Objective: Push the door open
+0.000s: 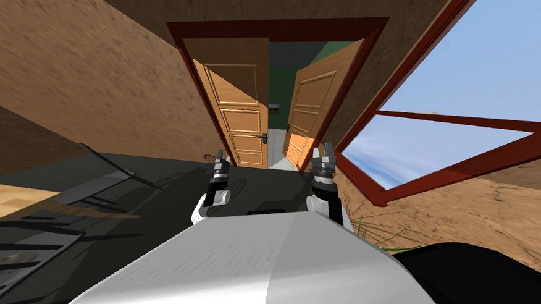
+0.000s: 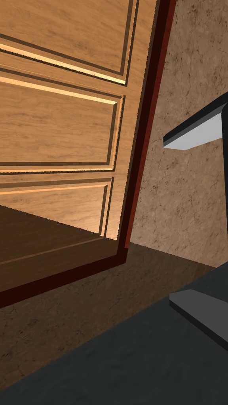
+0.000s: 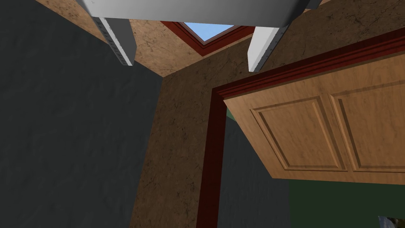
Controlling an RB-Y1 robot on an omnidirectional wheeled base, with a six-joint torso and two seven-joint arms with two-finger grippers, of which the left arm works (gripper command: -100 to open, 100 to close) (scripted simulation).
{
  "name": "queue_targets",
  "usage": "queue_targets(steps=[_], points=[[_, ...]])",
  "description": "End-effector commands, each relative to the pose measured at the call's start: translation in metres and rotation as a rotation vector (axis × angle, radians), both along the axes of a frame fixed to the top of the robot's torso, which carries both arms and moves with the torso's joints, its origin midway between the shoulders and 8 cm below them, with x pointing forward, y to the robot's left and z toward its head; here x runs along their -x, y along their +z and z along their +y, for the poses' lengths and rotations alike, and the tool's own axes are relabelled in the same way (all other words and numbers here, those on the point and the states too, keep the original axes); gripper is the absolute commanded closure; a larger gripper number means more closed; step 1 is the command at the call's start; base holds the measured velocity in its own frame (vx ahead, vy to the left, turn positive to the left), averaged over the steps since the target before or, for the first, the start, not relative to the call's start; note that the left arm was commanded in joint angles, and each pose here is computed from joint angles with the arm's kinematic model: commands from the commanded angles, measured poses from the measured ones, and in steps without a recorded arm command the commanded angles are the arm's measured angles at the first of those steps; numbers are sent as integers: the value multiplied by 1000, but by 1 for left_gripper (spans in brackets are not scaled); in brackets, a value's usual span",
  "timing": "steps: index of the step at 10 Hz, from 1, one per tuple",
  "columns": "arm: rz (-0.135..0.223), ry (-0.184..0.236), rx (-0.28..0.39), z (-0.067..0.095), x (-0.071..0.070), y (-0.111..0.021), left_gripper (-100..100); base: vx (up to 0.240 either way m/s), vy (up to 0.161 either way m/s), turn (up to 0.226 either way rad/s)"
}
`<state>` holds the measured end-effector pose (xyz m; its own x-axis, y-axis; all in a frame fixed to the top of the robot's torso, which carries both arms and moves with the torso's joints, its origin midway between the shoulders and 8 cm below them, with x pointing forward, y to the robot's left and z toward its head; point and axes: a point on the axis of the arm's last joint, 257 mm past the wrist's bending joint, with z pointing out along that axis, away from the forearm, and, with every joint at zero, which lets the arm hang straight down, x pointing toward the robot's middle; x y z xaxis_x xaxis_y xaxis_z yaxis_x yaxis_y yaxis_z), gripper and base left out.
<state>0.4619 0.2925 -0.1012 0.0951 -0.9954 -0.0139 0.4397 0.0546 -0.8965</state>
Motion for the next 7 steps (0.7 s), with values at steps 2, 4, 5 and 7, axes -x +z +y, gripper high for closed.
queue_targets(steps=[2, 4, 5, 7], points=[[28, -11, 4, 0, -14, -16, -100, 91, -15, -52], [41, -15, 6, 0, -20, -24, -100, 62, -8, -25], [47, -19, 7, -1, -26, -27, -100, 79, -4, -59], [66, -22, 10, -1, -33, -37, -100, 75, -13, -33]])
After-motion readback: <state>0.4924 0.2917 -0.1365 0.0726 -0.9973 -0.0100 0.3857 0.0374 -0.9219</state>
